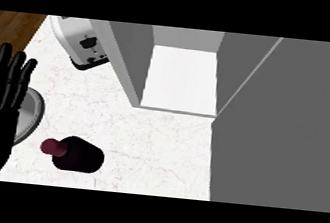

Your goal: Pick up the wine, place it into the cabinet and close the cabinet

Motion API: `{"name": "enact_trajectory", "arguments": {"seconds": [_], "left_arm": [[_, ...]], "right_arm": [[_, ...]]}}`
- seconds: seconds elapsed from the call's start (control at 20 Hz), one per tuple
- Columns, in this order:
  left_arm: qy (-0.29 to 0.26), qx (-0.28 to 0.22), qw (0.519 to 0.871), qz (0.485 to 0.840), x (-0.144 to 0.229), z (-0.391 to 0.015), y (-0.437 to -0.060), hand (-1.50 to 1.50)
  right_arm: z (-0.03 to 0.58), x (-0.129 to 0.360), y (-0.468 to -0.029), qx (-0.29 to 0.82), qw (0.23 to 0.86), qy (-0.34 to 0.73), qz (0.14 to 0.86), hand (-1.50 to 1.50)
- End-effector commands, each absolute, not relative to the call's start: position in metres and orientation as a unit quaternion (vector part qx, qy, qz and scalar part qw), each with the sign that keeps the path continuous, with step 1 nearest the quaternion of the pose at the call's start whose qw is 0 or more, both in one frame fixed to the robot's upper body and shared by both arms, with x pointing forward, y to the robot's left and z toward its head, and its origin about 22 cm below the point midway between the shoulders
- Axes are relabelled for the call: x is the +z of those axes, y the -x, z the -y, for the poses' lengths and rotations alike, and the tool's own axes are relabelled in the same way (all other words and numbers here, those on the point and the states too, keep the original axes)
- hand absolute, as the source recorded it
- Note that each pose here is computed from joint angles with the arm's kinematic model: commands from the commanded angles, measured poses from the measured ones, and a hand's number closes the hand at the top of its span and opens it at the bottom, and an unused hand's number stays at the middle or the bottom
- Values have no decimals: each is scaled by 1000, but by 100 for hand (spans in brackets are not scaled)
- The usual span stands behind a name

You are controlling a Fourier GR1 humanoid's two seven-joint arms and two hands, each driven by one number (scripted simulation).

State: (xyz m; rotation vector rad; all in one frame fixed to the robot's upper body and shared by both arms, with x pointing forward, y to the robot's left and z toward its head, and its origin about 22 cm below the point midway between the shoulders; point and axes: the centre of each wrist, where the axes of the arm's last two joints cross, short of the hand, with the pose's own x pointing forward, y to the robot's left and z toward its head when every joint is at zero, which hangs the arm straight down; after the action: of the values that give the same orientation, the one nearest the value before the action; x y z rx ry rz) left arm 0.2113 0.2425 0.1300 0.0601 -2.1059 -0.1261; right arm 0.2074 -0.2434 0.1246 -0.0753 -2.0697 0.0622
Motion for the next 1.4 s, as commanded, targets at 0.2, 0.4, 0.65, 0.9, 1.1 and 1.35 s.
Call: {"name": "enact_trajectory", "arguments": {"seconds": [0.2,0.4,0.65,0.9,1.1,1.35], "left_arm": [[29,-89,503,859,114,-203,-154,-150],[154,-20,589,793,99,-179,-138,-150],[165,-12,585,794,126,-163,-109,-150],[159,-16,578,800,143,-140,-92,-150],[157,-12,582,798,153,-140,-84,-150],[150,5,581,800,156,-142,-86,-150]], "right_arm": [[252,110,-183,54,507,-16,860,-150],[244,115,-174,126,550,-114,818,-150],[251,130,-150,123,552,-129,814,-150],[245,164,-141,124,556,-121,813,-150],[245,183,-139,120,560,-129,809,-150],[236,179,-145,127,551,-128,815,-150]]}}
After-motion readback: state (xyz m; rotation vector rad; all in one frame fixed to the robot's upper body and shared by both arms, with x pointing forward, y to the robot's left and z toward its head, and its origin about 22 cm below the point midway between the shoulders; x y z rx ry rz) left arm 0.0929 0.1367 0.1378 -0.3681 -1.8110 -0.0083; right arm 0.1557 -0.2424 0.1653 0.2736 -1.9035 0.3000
